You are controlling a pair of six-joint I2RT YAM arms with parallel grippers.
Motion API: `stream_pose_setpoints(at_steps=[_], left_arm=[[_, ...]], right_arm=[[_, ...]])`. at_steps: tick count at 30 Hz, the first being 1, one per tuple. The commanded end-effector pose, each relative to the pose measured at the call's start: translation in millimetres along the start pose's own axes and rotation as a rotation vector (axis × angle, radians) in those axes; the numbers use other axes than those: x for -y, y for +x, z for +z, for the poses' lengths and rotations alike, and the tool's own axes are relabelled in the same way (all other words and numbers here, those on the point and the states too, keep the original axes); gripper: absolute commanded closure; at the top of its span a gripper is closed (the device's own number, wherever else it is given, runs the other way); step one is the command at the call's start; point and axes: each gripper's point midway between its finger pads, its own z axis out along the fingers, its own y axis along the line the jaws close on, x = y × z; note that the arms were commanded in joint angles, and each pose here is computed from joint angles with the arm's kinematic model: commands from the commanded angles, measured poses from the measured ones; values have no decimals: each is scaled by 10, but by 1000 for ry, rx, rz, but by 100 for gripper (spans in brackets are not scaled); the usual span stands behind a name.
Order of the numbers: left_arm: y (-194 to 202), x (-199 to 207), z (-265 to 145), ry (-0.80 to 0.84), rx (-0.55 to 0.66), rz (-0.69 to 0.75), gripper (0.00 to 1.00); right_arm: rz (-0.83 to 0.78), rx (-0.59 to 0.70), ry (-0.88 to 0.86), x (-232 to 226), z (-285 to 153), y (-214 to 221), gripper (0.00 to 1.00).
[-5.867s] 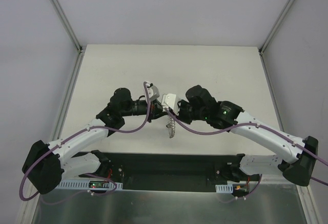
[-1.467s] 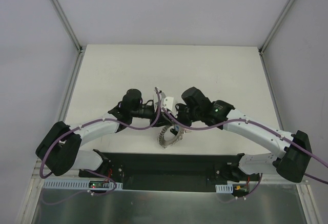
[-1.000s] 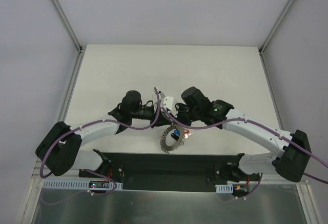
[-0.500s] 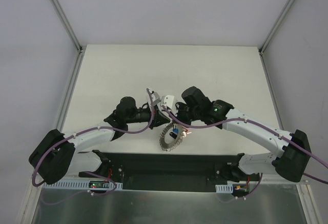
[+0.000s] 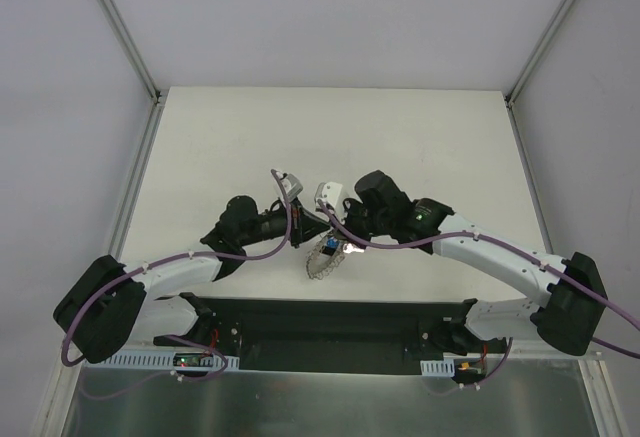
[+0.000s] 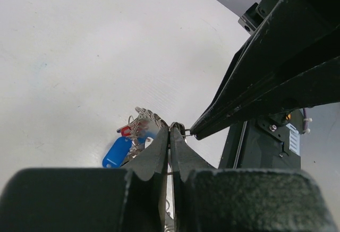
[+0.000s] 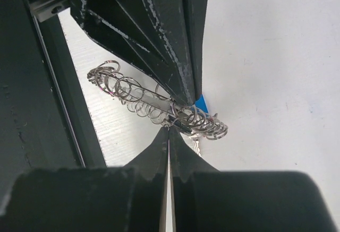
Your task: Put the keys on the keyring
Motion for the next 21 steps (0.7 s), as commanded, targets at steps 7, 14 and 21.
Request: stream_pose_setpoints(at_steps=[7, 14, 21], left_arm=[[-367, 29, 0, -11, 171, 26, 100], [-332, 38, -49, -17, 163, 33, 100], [-355, 5, -58, -38, 176, 21, 100]], right_arm=[[80, 11, 64, 124, -15, 6, 99], [58, -15, 35, 124, 15, -10, 99], [109, 12, 59, 147, -7, -33, 69]])
